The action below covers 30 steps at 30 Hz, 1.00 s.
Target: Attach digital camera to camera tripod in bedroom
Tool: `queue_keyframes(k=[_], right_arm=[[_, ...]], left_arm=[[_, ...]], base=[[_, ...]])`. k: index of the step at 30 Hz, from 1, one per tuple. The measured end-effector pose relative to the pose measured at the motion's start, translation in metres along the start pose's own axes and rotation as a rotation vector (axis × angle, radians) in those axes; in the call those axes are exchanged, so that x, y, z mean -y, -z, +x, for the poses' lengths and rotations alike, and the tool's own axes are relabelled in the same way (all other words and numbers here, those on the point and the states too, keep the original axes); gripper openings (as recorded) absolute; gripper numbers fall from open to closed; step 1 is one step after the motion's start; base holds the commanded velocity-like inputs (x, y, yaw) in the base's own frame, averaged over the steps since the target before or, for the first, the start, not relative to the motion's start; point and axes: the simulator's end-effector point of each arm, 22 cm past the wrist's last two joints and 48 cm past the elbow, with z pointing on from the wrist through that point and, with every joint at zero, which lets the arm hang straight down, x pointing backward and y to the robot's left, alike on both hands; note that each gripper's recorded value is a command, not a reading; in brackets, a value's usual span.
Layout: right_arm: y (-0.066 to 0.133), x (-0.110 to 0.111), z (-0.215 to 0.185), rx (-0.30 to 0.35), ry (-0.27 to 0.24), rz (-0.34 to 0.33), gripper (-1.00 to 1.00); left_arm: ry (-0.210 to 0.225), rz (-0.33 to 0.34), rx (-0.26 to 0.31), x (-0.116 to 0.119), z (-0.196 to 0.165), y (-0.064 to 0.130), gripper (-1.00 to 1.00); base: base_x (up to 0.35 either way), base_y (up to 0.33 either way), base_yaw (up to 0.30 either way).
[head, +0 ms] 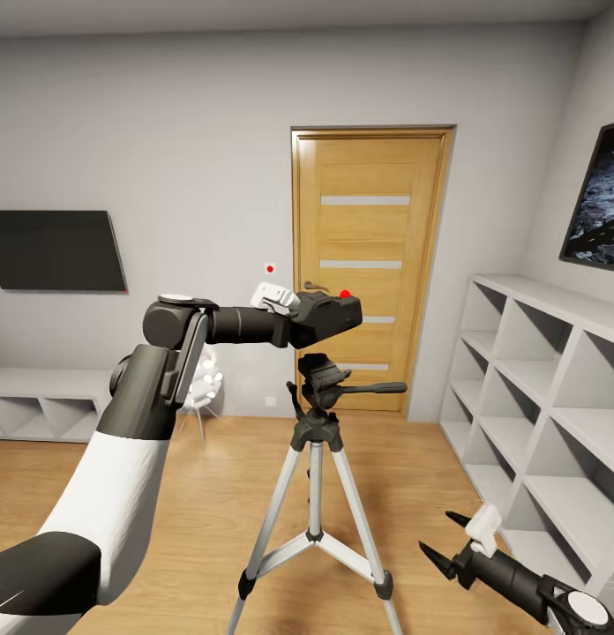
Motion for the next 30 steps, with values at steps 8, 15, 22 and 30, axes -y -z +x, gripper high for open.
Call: queue_keyframes(k=[8, 15, 22, 30], right_arm=[[-0.036, -0.029, -0.014, 0.032, -0.058, -0.012, 1.0], [-0.047, -0.038, -0.012, 0.023, -0.06, -0.006, 1.0], [-0.062, -0.04, -0.014, 0.01, -0.08, 0.0, 1.0], [-0.098, -0.042, -0.004, -0.045, -0.128, 0.012, 1.0]], left_arm=[[0.0, 0.001, 0.001, 0.001, 0.0, 0.0, -1.0], [-0.004, 0.002, 0.004, 0.002, -0.002, 0.001, -1.0], [-0.007, 0.003, 0.006, 0.003, -0.003, 0.001, -1.0], [-0.007, 0.004, 0.006, 0.003, -0.003, 0.001, -1.0]], base=[[0.0, 0.0, 0.0], [0.0, 0.0, 0.0], [0.0, 0.0, 0.0], [0.0, 0.0, 0.0]])
